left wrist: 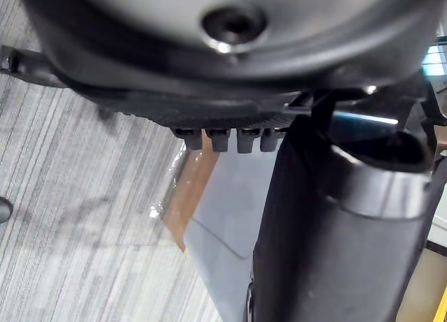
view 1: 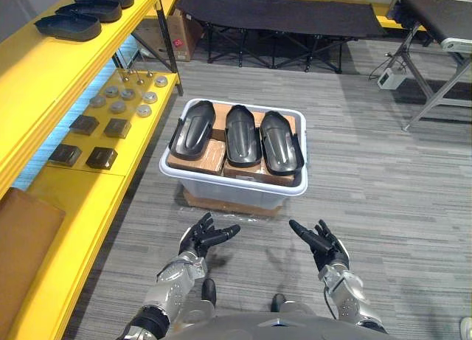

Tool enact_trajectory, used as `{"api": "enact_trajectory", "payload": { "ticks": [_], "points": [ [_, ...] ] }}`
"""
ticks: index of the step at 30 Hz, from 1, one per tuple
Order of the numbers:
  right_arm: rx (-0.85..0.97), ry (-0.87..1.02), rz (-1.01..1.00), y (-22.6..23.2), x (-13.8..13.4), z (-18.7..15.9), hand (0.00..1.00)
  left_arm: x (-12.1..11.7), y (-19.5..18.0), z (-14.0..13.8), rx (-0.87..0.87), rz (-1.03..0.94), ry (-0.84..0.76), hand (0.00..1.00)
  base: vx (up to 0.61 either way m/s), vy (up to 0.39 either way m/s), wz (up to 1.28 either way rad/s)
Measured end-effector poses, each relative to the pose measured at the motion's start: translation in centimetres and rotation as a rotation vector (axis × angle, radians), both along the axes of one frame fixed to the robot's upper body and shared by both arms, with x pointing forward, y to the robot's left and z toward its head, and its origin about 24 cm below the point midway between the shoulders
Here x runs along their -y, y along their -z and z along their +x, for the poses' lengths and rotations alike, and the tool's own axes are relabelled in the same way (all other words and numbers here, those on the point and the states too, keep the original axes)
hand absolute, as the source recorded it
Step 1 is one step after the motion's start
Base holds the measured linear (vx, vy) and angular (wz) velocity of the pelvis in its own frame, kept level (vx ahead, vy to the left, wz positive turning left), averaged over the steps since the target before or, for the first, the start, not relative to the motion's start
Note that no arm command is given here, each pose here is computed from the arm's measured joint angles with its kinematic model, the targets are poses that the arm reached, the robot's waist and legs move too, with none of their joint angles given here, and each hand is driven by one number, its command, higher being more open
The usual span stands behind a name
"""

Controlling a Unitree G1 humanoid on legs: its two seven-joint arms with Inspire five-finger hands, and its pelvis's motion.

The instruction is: Walk over and take three plastic housings, then place them on the shelf

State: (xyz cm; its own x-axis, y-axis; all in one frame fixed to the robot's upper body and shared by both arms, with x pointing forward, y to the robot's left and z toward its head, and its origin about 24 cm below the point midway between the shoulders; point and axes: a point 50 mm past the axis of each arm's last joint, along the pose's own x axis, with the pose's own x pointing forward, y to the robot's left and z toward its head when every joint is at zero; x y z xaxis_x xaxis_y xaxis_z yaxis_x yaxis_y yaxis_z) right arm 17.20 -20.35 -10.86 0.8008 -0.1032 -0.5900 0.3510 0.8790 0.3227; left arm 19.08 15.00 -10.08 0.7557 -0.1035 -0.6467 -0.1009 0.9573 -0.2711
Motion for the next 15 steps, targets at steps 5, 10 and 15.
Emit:
{"api": "enact_trajectory", "payload": {
  "ticks": [5, 10, 15],
  "points": [
    [-0.004, -0.021, 0.011, 0.12, -0.8, 0.02, 1.0, -0.13, 0.08, -0.15, -0.004, 0.003, -0.002, 1.0, -0.01, 0.015, -0.02],
    [-0.002, -0.019, 0.013, 0.1, -0.86, 0.11, 1.0, -0.13, 0.08, -0.15, -0.004, 0.003, -0.002, 1.0, 0.05, -0.005, 0.02],
    [0.004, -0.021, 0.013, -0.01, -0.89, 0.34, 1.0, -0.13, 0.04, -0.07, -0.002, 0.003, -0.001, 1.0, 0.01, -0.002, 0.0]
  ]
}}
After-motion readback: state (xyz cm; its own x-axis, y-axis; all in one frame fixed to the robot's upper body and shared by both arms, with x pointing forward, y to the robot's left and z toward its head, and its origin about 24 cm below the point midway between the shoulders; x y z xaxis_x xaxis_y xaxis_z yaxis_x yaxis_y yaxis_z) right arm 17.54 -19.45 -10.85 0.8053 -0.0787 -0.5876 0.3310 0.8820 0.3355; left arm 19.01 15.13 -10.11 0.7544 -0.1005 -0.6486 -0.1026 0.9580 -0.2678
